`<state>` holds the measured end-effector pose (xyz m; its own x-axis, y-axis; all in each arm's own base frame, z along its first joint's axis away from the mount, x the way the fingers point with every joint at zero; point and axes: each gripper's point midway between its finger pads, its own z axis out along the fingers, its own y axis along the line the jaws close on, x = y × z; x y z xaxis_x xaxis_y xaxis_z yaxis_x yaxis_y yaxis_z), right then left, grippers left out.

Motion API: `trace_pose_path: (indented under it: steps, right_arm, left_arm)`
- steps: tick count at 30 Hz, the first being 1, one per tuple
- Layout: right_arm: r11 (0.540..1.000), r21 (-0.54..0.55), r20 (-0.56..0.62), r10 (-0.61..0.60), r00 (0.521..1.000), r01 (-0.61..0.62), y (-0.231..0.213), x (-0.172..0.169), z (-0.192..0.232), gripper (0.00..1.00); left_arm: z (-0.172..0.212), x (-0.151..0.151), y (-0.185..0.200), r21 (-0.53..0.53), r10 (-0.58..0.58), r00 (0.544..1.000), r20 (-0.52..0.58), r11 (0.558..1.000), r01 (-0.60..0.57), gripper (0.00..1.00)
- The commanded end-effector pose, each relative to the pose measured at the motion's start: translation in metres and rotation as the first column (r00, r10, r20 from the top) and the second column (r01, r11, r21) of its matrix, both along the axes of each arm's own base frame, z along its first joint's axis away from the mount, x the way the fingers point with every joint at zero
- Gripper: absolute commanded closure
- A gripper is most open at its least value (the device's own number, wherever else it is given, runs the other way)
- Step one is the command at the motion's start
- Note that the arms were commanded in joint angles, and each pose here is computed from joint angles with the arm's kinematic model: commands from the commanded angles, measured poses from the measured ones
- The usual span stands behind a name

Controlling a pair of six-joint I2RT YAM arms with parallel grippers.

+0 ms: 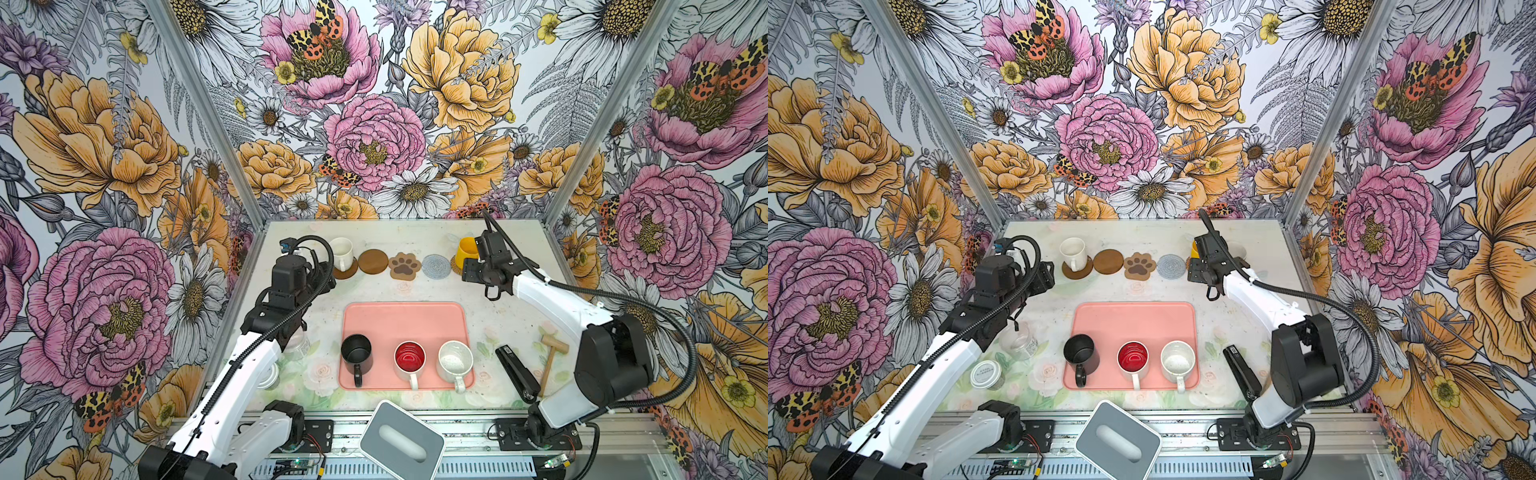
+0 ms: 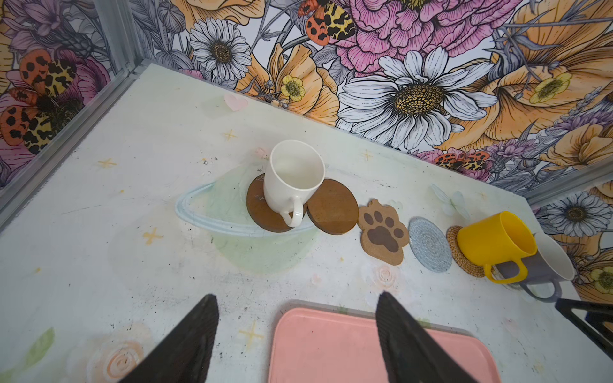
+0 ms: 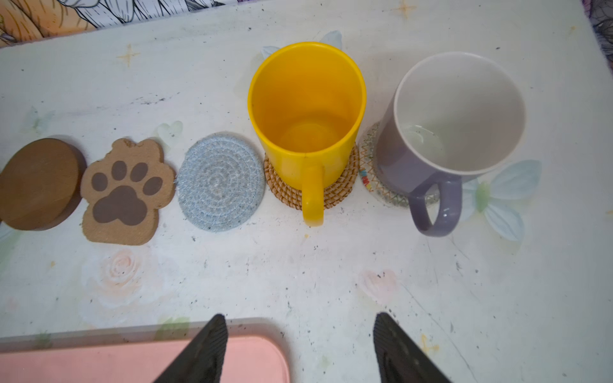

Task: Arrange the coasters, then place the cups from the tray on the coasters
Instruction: 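Open the right gripper and raise it off the yellow mug, then move the right gripper back over the pink tray toward the speckled white cup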

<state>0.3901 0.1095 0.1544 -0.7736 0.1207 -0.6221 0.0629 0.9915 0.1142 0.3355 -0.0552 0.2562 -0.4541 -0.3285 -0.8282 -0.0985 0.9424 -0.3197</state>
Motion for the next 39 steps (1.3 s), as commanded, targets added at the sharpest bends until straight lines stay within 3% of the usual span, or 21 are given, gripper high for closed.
trace_pose_path:
  steps: [1, 8, 15, 26, 39]
  right_arm:
    - [0.999, 0.039, 0.021, 0.014, 1.0, -0.015, 0.009, -0.031, 0.01, 0.28]
    - [0.988, 0.094, 0.039, 0.12, 0.992, -0.123, 0.042, -0.104, 0.02, 0.28]
    - [0.959, 0.095, -0.023, 0.269, 0.963, -0.266, 0.082, -0.165, 0.011, 0.33]
    - [0.9, 0.061, -0.065, 0.435, 0.898, -0.432, 0.117, -0.231, 0.009, 0.36]
    - [0.909, 0.067, -0.135, 0.417, 0.899, -0.412, 0.095, -0.284, 0.003, 0.45]
  left_arm:
    - [-0.001, -0.001, 0.002, 0.003, -0.008, 1.0, 0.002, 1.0, 0.008, 0.24]
    - [-0.005, 0.001, 0.0, 0.0, -0.011, 1.0, -0.01, 1.0, 0.011, 0.24]
    - [-0.005, 0.0, -0.001, -0.007, -0.012, 1.0, -0.011, 1.0, 0.011, 0.24]
    - [-0.003, -0.002, 0.0, -0.011, -0.011, 1.0, 0.0, 1.0, 0.011, 0.24]
    - [-0.004, -0.003, -0.001, -0.016, -0.014, 1.0, -0.004, 1.0, 0.014, 0.23]
